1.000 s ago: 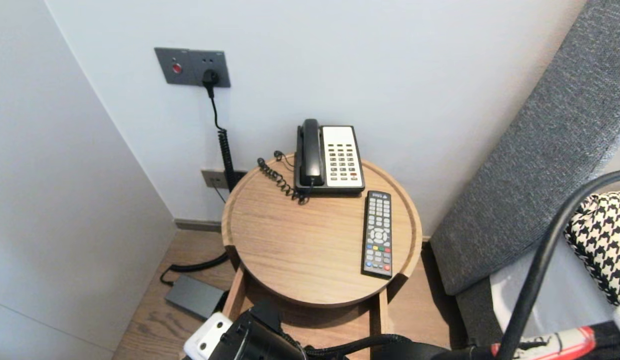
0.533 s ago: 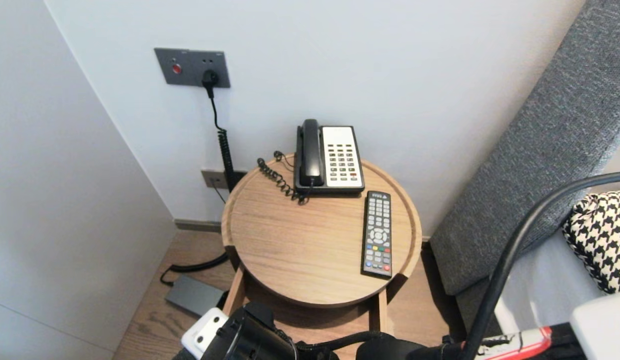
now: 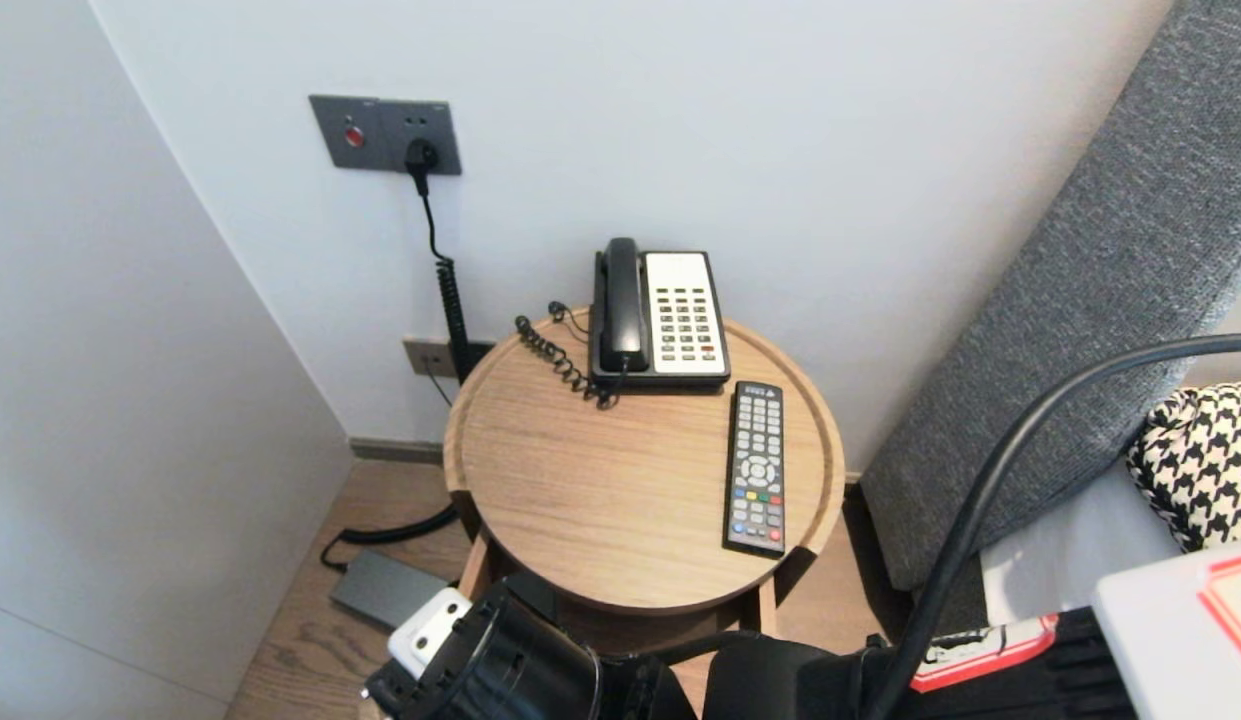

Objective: Put the remote controls on the table in the drawer one by one

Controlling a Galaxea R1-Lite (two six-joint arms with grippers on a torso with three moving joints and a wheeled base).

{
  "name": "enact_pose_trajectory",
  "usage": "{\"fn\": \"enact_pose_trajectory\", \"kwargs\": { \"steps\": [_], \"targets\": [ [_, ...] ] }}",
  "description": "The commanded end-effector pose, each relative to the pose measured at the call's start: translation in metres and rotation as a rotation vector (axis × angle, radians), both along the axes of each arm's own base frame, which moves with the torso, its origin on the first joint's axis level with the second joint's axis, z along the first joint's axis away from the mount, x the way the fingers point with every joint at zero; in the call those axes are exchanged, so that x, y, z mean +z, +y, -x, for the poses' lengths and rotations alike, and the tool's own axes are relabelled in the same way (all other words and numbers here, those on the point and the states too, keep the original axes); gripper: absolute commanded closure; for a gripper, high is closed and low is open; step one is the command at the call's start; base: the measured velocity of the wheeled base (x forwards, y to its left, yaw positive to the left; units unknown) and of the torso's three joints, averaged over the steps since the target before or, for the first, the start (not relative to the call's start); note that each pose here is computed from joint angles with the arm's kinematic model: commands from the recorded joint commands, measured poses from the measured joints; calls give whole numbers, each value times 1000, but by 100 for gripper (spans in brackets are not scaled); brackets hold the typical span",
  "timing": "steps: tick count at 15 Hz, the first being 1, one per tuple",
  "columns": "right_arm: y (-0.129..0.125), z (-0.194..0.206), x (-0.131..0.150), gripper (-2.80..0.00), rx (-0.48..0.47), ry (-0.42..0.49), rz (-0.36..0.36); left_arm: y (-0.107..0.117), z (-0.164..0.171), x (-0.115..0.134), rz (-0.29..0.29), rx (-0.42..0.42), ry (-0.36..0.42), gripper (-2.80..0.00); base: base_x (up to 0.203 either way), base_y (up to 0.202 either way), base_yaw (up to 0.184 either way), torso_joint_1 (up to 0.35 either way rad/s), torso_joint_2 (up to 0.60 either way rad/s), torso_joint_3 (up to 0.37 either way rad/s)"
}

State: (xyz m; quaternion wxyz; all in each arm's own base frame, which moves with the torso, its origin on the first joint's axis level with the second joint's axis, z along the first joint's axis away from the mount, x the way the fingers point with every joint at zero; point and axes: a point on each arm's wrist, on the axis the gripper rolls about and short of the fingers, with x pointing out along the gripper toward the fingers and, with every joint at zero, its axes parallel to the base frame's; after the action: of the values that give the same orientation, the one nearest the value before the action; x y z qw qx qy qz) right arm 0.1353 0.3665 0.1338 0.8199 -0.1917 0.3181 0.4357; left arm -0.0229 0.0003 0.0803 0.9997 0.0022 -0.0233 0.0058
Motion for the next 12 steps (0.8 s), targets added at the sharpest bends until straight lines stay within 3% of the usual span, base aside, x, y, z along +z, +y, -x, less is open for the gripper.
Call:
{"fn": "enact_pose_trajectory", "kwargs": {
  "steps": [1, 12],
  "targets": [
    [2, -1, -6, 0, -3, 3, 14, 0, -1, -2, 0, 1, 7, 0, 0, 0, 0, 0, 0, 0],
    [16, -24, -43, 0, -45, -7, 23, 0, -1, -2, 0, -1, 7, 0, 0, 0, 0, 0, 0, 0]
  ]
}}
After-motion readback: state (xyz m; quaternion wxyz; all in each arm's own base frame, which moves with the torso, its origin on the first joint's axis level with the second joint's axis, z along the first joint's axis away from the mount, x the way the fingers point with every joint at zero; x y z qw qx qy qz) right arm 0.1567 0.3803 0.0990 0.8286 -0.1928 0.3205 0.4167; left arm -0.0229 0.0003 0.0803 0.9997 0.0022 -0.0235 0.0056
